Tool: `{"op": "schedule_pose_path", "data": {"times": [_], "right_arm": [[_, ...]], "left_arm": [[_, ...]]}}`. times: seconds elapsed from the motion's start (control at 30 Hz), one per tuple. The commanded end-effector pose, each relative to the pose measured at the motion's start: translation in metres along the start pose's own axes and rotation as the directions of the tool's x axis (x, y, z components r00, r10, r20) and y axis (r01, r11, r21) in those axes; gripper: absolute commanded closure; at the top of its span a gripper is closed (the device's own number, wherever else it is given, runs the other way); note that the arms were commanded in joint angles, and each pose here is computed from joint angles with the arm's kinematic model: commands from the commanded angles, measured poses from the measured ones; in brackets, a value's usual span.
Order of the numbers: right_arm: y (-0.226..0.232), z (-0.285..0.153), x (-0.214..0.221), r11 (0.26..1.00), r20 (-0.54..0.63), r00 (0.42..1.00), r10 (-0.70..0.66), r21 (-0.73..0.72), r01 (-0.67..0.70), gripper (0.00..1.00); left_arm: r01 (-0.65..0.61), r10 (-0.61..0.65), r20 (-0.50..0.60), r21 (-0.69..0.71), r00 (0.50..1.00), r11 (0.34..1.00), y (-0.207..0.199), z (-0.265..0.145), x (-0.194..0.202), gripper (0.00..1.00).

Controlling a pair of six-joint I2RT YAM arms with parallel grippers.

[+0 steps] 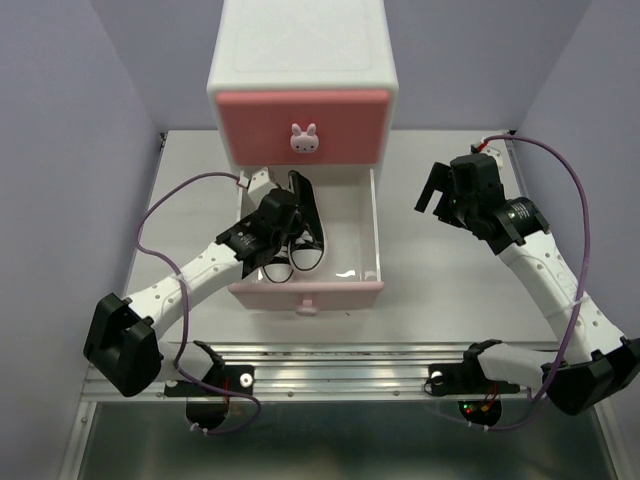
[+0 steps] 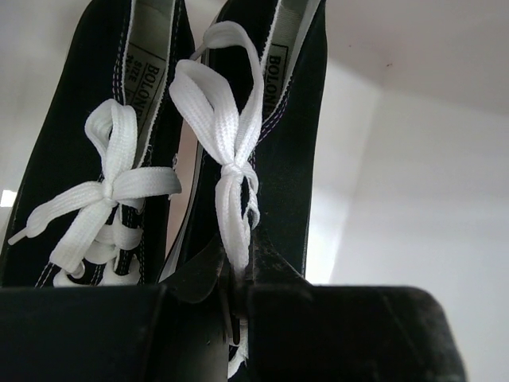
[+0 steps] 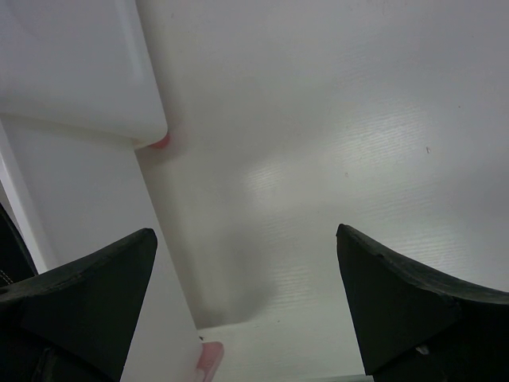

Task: Place and organize the shoes in the shoe cabinet

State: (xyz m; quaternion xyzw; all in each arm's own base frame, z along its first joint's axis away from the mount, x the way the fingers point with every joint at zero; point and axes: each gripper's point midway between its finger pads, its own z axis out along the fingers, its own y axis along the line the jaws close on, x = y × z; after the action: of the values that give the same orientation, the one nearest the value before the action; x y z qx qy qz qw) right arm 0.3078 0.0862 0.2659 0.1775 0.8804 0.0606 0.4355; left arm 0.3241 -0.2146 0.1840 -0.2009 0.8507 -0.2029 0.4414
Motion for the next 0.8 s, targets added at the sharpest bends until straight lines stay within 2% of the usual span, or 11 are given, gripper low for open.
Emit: {"op": "schedule_pose_path", "data": {"times": [0.0, 0.43, 0.63, 0.77], "right_arm": [[-0.004, -0.004, -0.006, 1.000, 0.031, 1.000, 0.001, 0.003, -0.001, 0.00], [-0.004, -0.001, -0.005, 1.000, 0.026, 1.000, -0.003, 0.010, 0.003, 0.00], [-0.005, 0.000, -0.004, 1.000, 0.025, 1.000, -0.007, 0.013, 0.007, 0.00], [-0.006, 0.000, -0.005, 1.000, 0.030, 1.000, -0.008, 0.017, 0.008, 0.00]], "left_arm": [[0.085, -0.092, 0.068, 0.103, 0.993, 0.991, -0.030, -0.004, -0.023, 1.00], [0.128, -0.134, 0.061, 0.095, 0.989, 0.987, -0.032, 0.003, -0.018, 1.00], [0.057, -0.063, 0.104, 0.054, 0.993, 0.997, -0.023, 0.004, -0.024, 1.00], [0.016, -0.021, 0.089, 0.061, 0.996, 0.998, -0.019, 0.003, -0.019, 1.00]]}}
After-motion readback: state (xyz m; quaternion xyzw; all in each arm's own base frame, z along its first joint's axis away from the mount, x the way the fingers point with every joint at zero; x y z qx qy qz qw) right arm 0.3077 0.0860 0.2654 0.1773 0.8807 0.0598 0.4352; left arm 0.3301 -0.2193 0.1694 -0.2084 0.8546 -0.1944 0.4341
